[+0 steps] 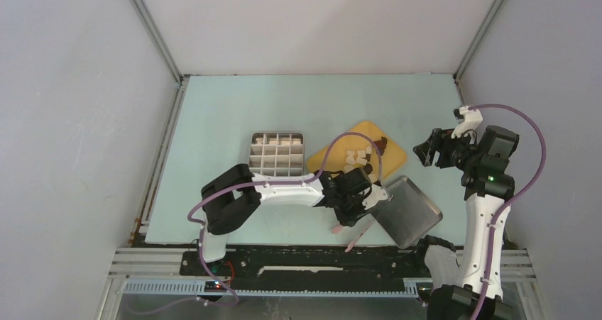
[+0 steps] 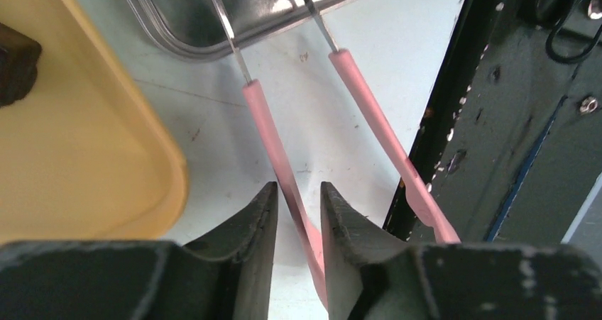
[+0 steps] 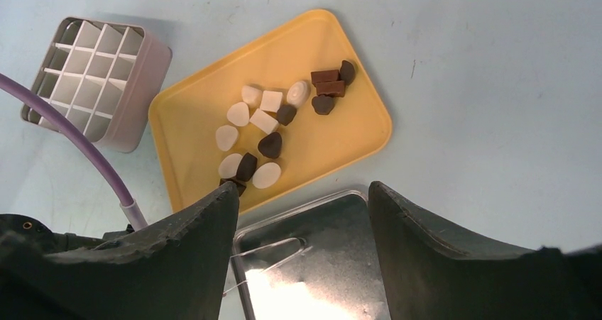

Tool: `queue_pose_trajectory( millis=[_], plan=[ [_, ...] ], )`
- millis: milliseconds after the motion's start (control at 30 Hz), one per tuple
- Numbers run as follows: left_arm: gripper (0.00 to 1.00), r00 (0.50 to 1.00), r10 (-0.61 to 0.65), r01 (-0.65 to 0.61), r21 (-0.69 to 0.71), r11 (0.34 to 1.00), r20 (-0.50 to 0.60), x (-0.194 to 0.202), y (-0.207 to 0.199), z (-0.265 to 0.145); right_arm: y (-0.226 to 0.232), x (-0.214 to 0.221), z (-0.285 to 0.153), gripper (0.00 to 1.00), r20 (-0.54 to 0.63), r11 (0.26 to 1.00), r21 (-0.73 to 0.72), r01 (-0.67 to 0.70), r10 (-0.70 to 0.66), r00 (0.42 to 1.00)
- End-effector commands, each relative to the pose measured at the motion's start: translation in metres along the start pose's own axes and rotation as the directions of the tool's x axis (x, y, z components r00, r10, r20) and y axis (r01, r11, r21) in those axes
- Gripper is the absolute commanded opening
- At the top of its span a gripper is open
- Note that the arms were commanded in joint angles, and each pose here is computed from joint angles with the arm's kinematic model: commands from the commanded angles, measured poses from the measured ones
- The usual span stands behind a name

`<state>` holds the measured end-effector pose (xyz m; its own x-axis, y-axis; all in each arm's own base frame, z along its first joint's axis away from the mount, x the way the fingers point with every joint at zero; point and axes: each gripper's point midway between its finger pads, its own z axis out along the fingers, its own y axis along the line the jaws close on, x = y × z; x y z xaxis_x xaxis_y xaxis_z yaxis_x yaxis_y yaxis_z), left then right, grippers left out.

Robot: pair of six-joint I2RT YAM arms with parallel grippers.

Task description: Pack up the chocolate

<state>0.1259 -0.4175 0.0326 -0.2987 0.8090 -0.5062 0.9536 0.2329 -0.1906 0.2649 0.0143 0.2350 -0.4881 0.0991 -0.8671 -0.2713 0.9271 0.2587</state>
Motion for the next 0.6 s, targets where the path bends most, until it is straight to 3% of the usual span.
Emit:
queue_pose_trajectory(
  millis=[0, 133, 300, 433, 567],
  plan=[
    [0.30, 0.999, 0.053, -0.053, 0.013, 0.999, 0.002, 0.008, -0.003, -0.017, 0.001, -0.008, 0.002, 0.70, 0.028, 0.999, -0.019, 0.025, -0.025, 0.999],
    [0.23, 0.996, 0.085, -0.085, 0.014, 0.996, -0.015, 0.011, 0.001, -0.019, 0.000, -0.008, 0.003, 0.70, 0.026, 1.000, -0.016, 0.027, -0.026, 0.999],
    [0.00, 0.989, 0.149, -0.149, 0.031, 0.988, 0.005, 0.008, 0.003, -0.023, 0.016, 0.002, 0.002, 0.69, 0.005, 0.989, -0.127, 0.077, -0.077, 0.997],
    [0.00, 0.954, 0.291, -0.295, 0.061, 0.953, 0.075, 0.006, 0.000, -0.036, 0.059, 0.027, -0.007, 0.71, -0.024, 0.911, -0.373, 0.178, -0.201, 0.979],
    [0.00, 0.891, 0.425, -0.443, 0.100, 0.891, 0.158, 0.005, -0.002, -0.056, 0.095, 0.067, -0.022, 0.80, -0.078, 0.787, -0.537, 0.306, -0.407, 0.910]
  ],
)
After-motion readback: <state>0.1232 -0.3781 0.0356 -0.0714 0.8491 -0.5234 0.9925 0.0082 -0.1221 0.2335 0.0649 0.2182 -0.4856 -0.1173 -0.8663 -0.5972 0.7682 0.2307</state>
